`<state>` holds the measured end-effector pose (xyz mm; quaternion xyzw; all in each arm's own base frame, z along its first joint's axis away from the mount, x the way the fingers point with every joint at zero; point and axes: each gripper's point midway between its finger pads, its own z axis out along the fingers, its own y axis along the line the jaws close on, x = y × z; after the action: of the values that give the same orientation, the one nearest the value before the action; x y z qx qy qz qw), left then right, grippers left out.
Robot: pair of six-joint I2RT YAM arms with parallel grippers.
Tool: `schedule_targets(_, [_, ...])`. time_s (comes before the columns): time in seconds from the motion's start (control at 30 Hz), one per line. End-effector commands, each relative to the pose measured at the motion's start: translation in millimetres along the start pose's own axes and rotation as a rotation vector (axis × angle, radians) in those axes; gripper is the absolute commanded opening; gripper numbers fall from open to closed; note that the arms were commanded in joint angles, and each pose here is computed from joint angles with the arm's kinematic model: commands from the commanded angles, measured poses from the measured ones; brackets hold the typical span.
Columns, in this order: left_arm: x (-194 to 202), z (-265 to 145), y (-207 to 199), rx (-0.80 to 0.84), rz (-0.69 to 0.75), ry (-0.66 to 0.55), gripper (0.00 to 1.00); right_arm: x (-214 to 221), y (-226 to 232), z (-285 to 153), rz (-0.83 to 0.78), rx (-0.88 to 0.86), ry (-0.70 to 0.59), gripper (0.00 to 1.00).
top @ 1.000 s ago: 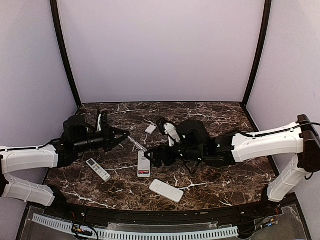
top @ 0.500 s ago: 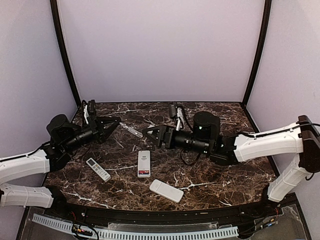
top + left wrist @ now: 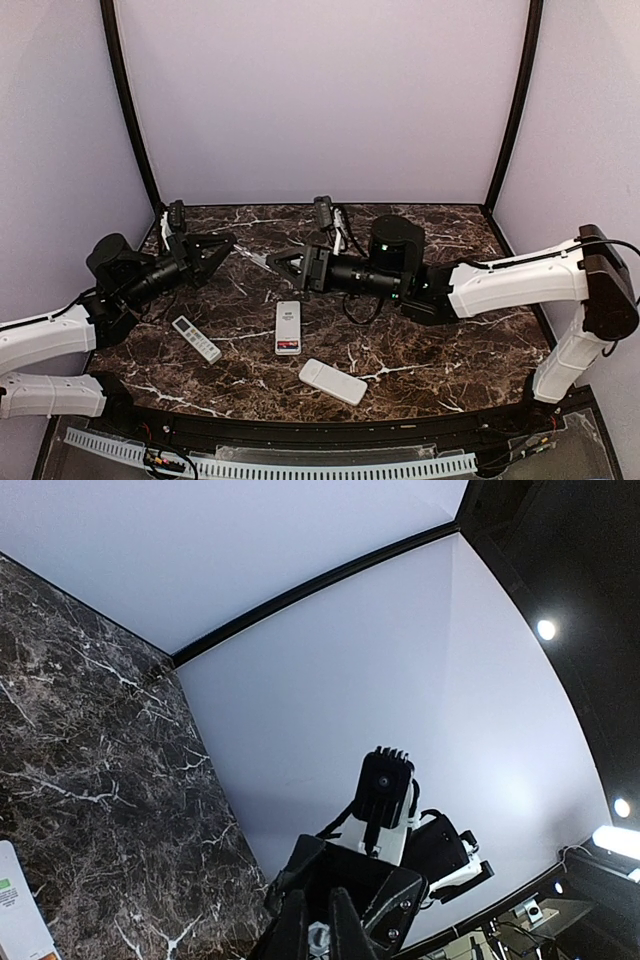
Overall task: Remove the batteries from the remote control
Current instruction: Pass from the left arm to the right
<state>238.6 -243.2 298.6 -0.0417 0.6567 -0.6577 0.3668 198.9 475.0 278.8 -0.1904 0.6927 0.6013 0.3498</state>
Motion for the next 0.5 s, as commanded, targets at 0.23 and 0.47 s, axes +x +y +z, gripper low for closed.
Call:
schedule_targets(0.23, [-3.5,-5.1,-11.7,0.049,0.024,-0.03,0.0,-2.6,22.0,11.3,-0.025,-0.079,0.001,0.38])
schedule_targets(0.47, [-3.5,-5.4,-11.1,0.047,0.026,-0.032,0.0,-4.2,23.7,10.0,-0.033,-0.08,-0.004,0.28])
